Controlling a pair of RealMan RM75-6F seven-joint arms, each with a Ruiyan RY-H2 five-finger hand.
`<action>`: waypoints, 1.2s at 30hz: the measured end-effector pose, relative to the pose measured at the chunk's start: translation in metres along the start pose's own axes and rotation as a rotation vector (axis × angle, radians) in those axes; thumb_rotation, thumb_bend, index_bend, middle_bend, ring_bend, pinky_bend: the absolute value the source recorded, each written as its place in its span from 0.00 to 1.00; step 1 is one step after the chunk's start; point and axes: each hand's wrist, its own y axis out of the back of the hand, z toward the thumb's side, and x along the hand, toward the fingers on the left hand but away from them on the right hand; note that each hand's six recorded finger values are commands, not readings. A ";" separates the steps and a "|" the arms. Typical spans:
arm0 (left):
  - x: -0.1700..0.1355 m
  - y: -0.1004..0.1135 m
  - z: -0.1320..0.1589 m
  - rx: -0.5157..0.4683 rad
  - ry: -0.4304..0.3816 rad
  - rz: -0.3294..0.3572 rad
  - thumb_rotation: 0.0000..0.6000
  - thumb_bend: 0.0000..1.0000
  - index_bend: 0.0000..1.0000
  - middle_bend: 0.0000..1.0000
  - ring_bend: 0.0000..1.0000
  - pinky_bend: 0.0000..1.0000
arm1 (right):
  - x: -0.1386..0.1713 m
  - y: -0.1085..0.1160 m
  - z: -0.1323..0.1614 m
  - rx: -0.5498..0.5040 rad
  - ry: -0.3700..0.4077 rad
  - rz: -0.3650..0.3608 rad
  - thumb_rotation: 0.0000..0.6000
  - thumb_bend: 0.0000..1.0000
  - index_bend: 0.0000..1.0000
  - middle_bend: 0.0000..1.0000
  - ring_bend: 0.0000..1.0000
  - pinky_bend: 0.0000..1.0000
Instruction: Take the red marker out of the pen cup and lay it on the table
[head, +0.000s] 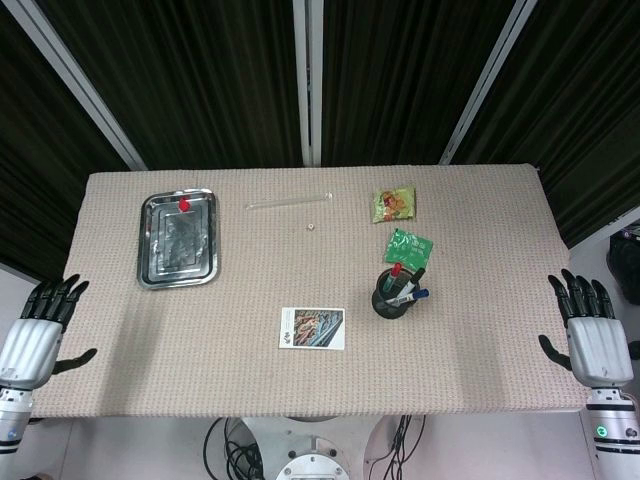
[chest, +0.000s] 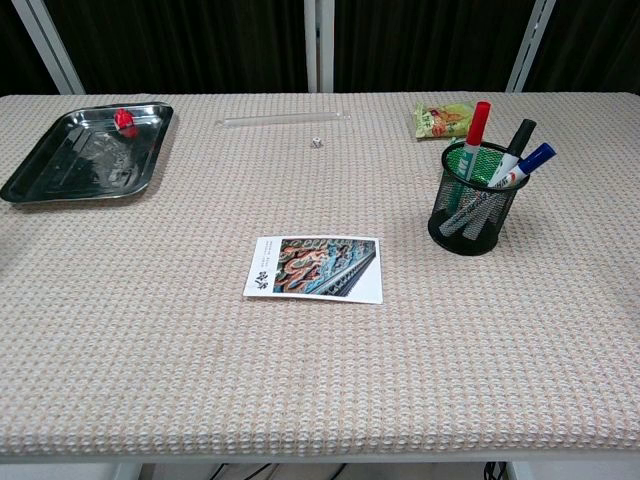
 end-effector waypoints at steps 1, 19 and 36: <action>0.000 0.000 0.000 0.000 0.000 0.001 1.00 0.10 0.04 0.00 0.00 0.02 | 0.000 0.000 -0.001 -0.004 -0.002 0.001 1.00 0.18 0.00 0.00 0.00 0.00; 0.004 -0.001 0.005 0.003 -0.006 -0.014 1.00 0.10 0.04 0.00 0.00 0.02 | -0.037 0.013 0.035 -0.018 0.096 0.013 1.00 0.18 0.00 0.00 0.00 0.00; -0.001 -0.001 -0.001 -0.006 0.020 -0.024 1.00 0.10 0.04 0.00 0.00 0.02 | -0.144 0.001 0.193 -0.029 0.333 0.226 1.00 0.18 0.09 0.00 0.00 0.00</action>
